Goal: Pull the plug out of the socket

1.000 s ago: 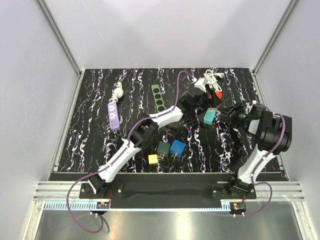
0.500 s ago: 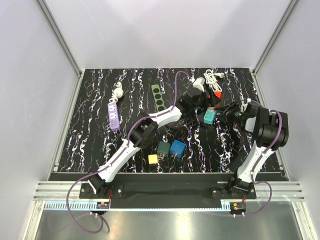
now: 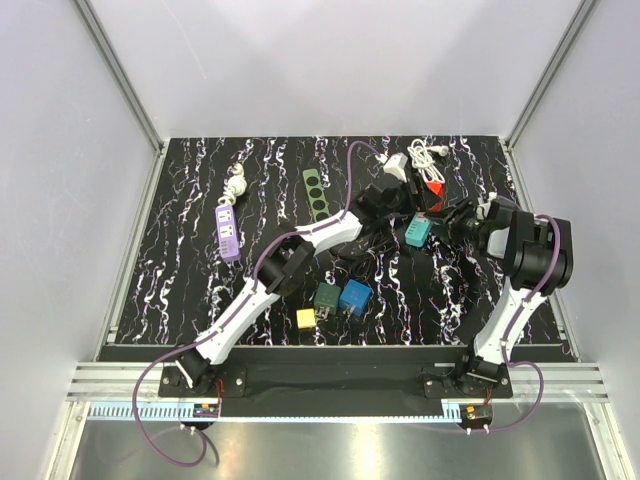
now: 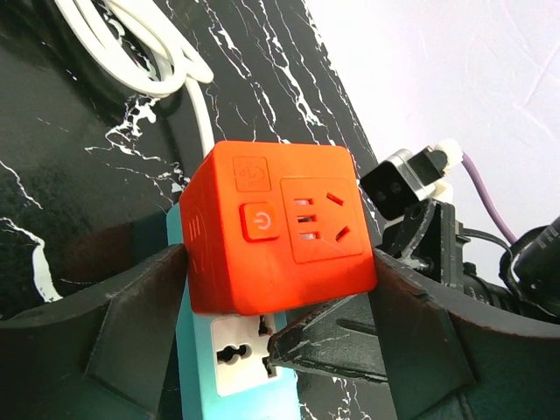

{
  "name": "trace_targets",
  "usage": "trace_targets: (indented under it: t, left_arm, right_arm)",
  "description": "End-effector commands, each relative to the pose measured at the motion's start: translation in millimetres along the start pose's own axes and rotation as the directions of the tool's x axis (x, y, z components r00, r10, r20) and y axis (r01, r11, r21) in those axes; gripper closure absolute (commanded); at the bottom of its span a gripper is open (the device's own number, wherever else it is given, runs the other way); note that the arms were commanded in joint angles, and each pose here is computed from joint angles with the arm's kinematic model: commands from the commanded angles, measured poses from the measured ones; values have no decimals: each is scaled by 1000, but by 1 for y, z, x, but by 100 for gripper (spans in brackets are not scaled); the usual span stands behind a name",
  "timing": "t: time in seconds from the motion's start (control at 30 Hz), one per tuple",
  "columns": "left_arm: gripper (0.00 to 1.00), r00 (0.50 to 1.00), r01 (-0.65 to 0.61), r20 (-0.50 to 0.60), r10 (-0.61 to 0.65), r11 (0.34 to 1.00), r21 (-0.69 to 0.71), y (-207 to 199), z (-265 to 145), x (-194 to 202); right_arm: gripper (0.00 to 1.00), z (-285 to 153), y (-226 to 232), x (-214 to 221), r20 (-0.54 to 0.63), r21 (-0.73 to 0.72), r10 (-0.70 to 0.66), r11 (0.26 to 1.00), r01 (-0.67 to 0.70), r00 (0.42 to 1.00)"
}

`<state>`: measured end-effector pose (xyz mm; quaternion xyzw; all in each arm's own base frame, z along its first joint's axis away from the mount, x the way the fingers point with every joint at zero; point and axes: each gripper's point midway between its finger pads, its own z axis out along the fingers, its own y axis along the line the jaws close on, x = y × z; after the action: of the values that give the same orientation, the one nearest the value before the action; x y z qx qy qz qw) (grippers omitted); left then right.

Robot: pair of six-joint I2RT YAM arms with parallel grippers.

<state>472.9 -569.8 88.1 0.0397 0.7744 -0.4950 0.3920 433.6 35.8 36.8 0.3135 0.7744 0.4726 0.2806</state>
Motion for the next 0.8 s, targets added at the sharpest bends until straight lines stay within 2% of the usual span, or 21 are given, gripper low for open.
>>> trace_targets:
  t: [0.0, 0.23, 0.47, 0.57, 0.6, 0.63, 0.77]
  left_arm:
    - [100, 999, -4, 37, 2, 997, 74, -41, -12, -34]
    - [100, 999, -33, 27, 31, 997, 72, -43, -20, -36]
    - [100, 999, -44, 4, 44, 995, 87, -44, -22, -29]
    - [100, 998, -63, -5, 64, 995, 81, -41, -22, -26]
    - [100, 998, -68, -7, 69, 994, 83, -42, -22, -26]
    - [100, 996, -85, -4, 85, 993, 84, -41, -23, -27]
    - [100, 991, -132, 8, 132, 986, 105, -48, -25, -31]
  right_arm:
    - [43, 6, 7, 2, -46, -25, -27, 999, 26, 999]
    - [46, 8, 9, -4, -31, -17, -32, 999, 32, 999]
    - [76, 9, 12, -8, -31, -15, -20, 1000, 20, 999]
    - [85, 10, 12, -7, -37, -11, -6, 1000, 6, 999]
    - [95, 10, 11, -6, -41, -5, 2, 1000, -2, 999]
    - [98, 9, 10, -8, -33, 5, 7, 1000, -6, 999]
    - [100, 7, 1, -6, -24, 69, 42, 997, -40, 999]
